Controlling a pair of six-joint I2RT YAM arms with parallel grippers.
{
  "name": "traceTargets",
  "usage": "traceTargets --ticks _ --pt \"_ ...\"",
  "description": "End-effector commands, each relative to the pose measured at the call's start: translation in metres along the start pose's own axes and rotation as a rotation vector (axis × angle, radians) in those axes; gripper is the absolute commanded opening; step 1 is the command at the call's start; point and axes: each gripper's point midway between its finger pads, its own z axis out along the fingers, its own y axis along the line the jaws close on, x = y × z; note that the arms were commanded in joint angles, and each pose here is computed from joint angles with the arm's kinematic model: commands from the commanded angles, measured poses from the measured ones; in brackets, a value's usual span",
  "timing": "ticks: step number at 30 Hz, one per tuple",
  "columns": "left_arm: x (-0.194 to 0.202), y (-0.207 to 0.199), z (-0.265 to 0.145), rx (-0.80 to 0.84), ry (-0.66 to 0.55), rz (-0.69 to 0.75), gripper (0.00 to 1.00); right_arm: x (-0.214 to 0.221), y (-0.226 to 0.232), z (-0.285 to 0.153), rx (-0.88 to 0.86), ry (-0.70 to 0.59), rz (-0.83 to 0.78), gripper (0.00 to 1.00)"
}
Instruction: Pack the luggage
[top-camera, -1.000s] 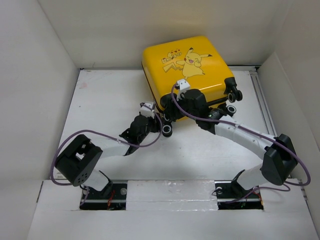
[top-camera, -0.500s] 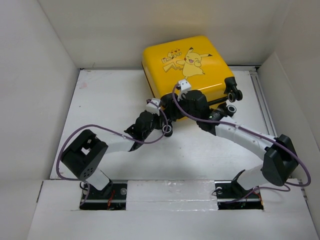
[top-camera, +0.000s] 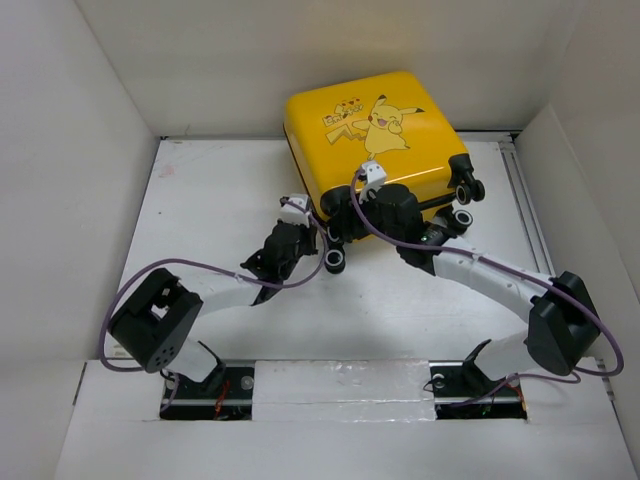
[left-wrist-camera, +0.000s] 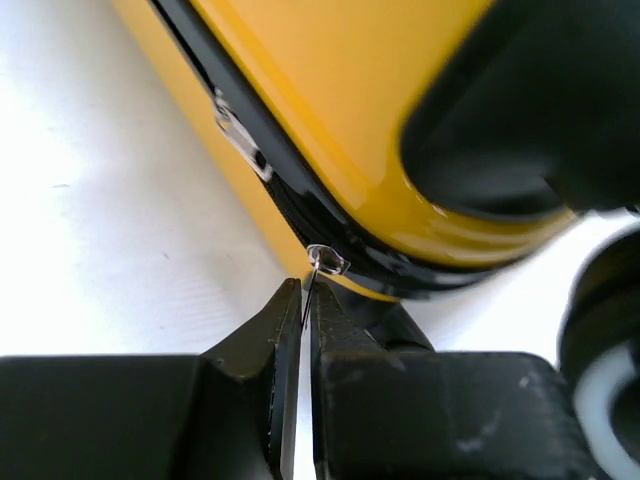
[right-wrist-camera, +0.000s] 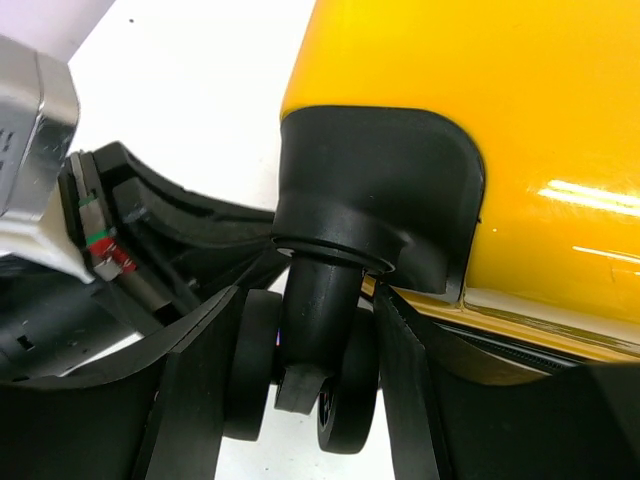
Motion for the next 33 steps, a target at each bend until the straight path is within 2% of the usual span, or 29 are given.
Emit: traceTargets --ticks 1,4,12,15,16,17,20,21,22,23,27,29,32,33 --pt "-0.045 0.067 0.005 -0.335 -0.143 0.012 0.0 0.067 -0.009 -0.01 0.009 0.22 -0.031 0.0" --pt "-0.055 0.073 0.019 -0.359 -0.159 0.01 0.0 0.069 -0.005 -0.01 0.0 0.222 -0.036 0.0" --pt "-0.079 0.126 0.05 -0.43 -0.163 -0.151 0.0 0.078 0.0 -0.011 -0.022 0.239 -0.028 0.0" --pt "-0.085 0.124 0.051 -0.399 -0.17 -0.24 0.02 0.077 0.005 -0.01 -0.033 0.231 -0.033 0.0" --pt "-0.081 0.125 0.048 -0.4 -0.167 -0.256 0.14 0.08 0.004 -0.009 -0.03 0.24 -0.033 0.0" --pt "-0.08 0.122 0.045 -0.389 -0.167 -0.296 0.36 0.079 0.008 -0.008 -0.042 0.234 -0.038 0.0" --pt "-0.077 0.126 0.022 -0.419 -0.177 -0.378 0.61 0.073 0.026 -0.008 -0.092 0.219 -0.05 0.0" --pt "-0.072 0.13 0.013 -0.443 -0.184 -0.432 0.76 0.073 0.033 -0.008 -0.11 0.215 -0.058 0.0" --pt "-0.087 0.128 -0.001 -0.435 -0.227 -0.467 0.78 0.069 0.039 -0.008 -0.121 0.206 -0.062 0.0" --pt "-0.088 0.127 -0.01 -0.434 -0.23 -0.491 1.0 0.068 0.044 -0.005 -0.13 0.201 -0.057 0.0" --pt "-0.108 0.121 -0.053 -0.387 -0.318 -0.56 1.0 0.063 0.07 -0.002 -0.181 0.191 -0.07 0.0" --pt "-0.128 0.106 -0.075 -0.302 -0.364 -0.58 1.0 0.057 0.09 -0.004 -0.217 0.169 -0.087 0.0" --pt "-0.132 0.096 -0.096 -0.232 -0.364 -0.585 1.0 0.047 0.123 -0.01 -0.279 0.139 -0.101 0.0" --pt "-0.14 0.09 -0.108 -0.191 -0.388 -0.592 1.0 0.044 0.131 -0.012 -0.295 0.132 -0.097 0.04"
